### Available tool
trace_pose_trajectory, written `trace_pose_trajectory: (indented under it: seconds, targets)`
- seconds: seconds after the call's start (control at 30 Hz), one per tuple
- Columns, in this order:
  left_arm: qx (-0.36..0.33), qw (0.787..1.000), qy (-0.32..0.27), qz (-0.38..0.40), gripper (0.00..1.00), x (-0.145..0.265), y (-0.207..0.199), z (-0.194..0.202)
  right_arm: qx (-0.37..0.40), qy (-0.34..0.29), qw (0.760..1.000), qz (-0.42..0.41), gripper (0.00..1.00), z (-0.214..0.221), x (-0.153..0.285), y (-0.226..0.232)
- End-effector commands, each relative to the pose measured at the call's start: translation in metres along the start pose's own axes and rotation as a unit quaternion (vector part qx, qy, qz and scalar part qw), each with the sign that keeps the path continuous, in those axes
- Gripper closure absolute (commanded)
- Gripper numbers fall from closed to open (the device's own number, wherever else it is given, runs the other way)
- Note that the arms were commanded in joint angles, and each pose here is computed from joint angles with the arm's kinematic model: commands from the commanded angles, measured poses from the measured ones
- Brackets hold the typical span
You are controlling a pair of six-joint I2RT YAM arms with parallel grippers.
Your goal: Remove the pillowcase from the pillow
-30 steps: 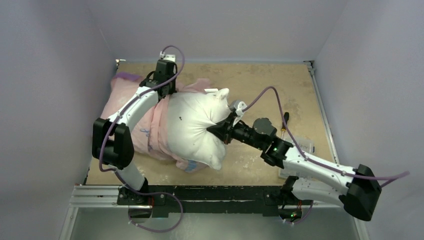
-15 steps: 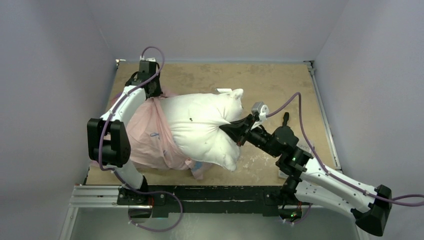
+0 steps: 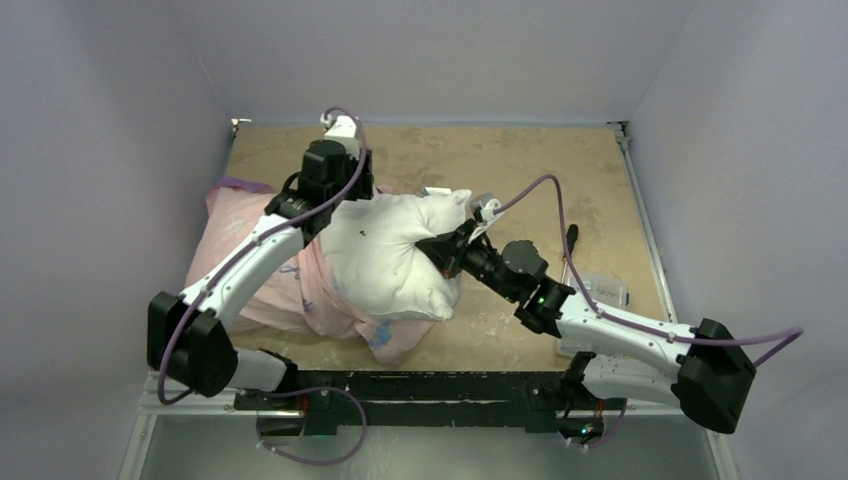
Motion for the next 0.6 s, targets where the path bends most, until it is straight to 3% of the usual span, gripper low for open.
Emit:
trace_pose_trajectory:
  seconds: [0.0,0.27,0.57]
  targets:
    - [0.018,0.996,-0.086,0.009,0.40,0.028,0.001,-0.034,-0.047,-0.065,0.997,0.013,1.00,-0.017,-0.010,0.001]
    - [0.070,0.993,-0.076,-0.055,0.35,0.080,0.018,-0.038,-0.087,-0.130,0.975,0.159,1.00,-0.047,-0.001,-0.043]
    - [0.129,0.988,-0.006,-0.081,0.33,0.144,0.041,0.025,-0.078,-0.151,0.969,0.182,1.00,-0.057,0.014,-0.055]
Point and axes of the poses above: each gripper's point midway between its finger pads, its own x axis back along the fingers, its own y axis along the line the jaws close on, z = x × y, the point moved 8 cm from there along x, back along the fingers, and after that the axes turned 4 degrees about x, right-handed, at the moved point
